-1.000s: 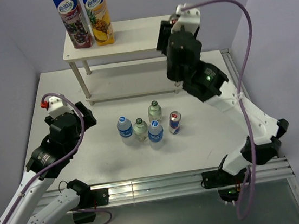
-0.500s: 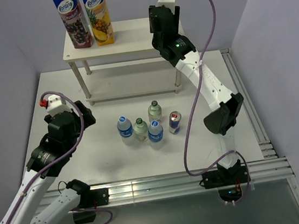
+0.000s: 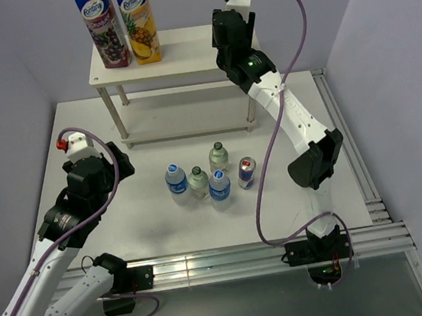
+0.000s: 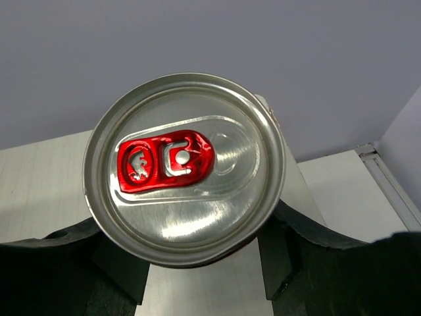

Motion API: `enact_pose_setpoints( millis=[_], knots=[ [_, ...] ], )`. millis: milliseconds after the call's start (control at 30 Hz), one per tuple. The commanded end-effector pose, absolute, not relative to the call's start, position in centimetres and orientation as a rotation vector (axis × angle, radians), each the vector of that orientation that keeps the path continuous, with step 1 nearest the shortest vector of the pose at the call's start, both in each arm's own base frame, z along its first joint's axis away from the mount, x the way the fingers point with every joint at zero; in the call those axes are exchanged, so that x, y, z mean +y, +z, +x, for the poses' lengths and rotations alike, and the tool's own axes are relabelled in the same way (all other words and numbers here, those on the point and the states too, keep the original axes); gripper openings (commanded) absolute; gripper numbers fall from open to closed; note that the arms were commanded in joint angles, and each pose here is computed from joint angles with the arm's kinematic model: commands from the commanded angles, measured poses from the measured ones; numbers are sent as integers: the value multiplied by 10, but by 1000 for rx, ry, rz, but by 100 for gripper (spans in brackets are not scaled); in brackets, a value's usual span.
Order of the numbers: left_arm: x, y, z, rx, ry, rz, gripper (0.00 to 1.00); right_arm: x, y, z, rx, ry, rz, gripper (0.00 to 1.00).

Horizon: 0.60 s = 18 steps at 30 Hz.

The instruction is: Place and organize the beverage onto the shelf

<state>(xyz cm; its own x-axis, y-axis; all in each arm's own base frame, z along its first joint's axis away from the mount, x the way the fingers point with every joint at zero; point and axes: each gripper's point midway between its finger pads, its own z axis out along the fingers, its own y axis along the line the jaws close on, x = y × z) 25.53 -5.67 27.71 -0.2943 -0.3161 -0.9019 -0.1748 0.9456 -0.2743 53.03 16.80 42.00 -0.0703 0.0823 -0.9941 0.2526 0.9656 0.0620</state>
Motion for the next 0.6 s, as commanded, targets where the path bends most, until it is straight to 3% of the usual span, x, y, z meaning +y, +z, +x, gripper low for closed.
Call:
enact_pose_setpoints(
  millis=[0, 100, 133, 233, 467, 567],
  knots=[
    [-59, 284, 260, 1852, -166, -352, 90, 161, 435, 533, 1585, -103, 312, 19],
    [-59, 284, 260, 1852, -166, -353, 90, 162, 429, 535, 1597, -110, 310, 49],
    [-59, 284, 260, 1852, -166, -352, 90, 159, 427, 536, 1599, -118, 318, 67],
    [-59, 285, 260, 1852, -164, -353, 90, 158, 424, 537, 1601, -123, 324, 87],
    [-57, 284, 262, 1853, -162, -358, 90, 157, 420, 535, 1613, -128, 324, 99],
    [-56, 285, 262, 1849, -161, -363, 90, 155, 419, 530, 1619, -120, 331, 100]
  ],
)
